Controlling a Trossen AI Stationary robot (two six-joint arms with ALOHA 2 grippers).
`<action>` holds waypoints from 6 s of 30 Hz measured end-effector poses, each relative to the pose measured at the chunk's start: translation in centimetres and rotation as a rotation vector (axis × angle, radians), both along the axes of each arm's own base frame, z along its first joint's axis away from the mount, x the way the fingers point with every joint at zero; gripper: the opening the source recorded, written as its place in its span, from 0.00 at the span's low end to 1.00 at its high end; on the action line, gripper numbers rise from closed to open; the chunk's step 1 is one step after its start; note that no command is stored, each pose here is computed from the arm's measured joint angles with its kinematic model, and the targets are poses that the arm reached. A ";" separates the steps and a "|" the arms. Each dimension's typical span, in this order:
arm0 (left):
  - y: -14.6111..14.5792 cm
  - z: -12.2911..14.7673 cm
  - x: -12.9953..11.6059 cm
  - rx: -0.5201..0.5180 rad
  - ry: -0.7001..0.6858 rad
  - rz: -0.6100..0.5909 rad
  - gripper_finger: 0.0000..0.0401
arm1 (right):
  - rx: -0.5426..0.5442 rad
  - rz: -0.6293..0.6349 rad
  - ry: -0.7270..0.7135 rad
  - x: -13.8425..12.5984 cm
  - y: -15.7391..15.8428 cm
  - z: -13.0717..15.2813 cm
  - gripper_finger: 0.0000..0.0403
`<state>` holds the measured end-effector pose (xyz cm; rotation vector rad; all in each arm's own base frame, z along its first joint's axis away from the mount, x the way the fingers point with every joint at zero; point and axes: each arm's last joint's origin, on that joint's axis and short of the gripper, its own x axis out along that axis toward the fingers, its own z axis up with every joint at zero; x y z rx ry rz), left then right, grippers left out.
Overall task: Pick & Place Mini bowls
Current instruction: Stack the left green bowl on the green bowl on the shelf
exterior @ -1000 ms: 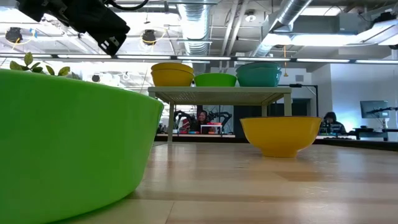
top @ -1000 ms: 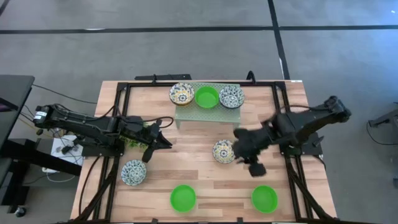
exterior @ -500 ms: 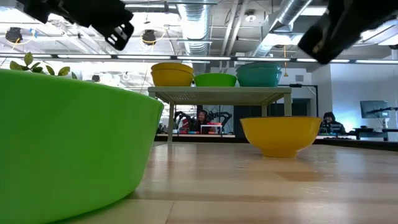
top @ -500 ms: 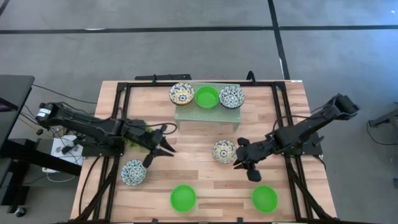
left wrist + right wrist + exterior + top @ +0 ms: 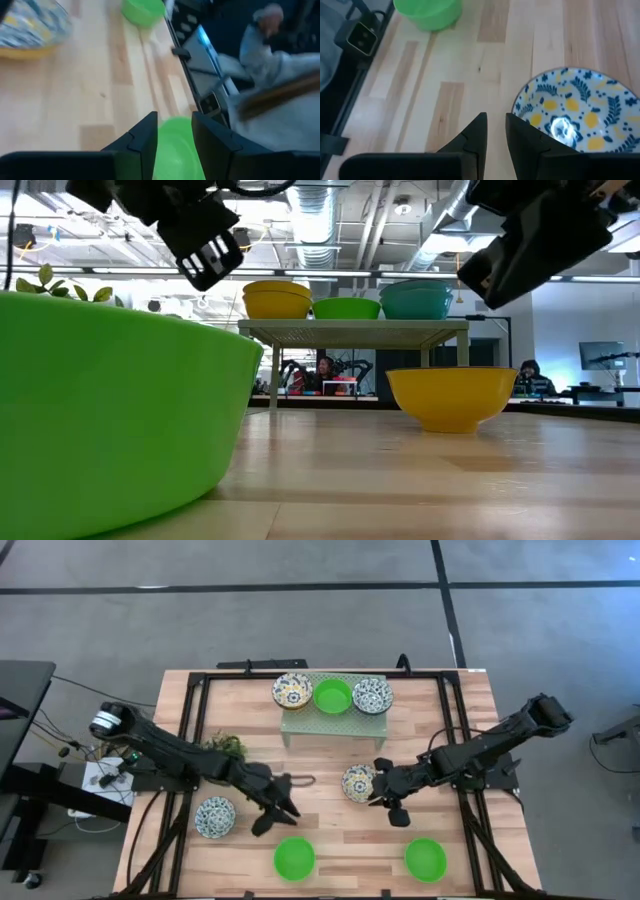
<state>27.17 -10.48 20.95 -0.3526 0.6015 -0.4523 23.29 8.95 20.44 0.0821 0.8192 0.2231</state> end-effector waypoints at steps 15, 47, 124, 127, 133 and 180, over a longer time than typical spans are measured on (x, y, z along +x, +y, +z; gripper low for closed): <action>-4.1 -4.2 1.0 0.062 0.207 -0.059 0.30 | -0.007 0.078 0.016 0.2 0.0 0.9 0.16; -6.1 -6.2 -0.3 0.168 0.244 0.163 0.29 | -0.254 0.307 -0.117 1.6 -1.5 3.5 0.16; 22.5 9.9 5.8 0.374 -0.020 1.021 0.02 | 0.077 -0.022 0.080 3.2 0.5 0.4 0.16; 22.6 9.4 6.1 0.379 -0.004 1.018 0.02 | 0.077 -0.022 0.083 3.2 0.5 0.4 0.16; 22.6 9.1 6.2 0.384 0.007 1.015 0.03 | 0.074 -0.022 0.090 3.1 0.5 0.3 0.16; 17.8 8.5 7.6 0.644 -0.032 0.724 0.09 | 0.066 -0.014 0.094 3.1 0.5 0.3 0.16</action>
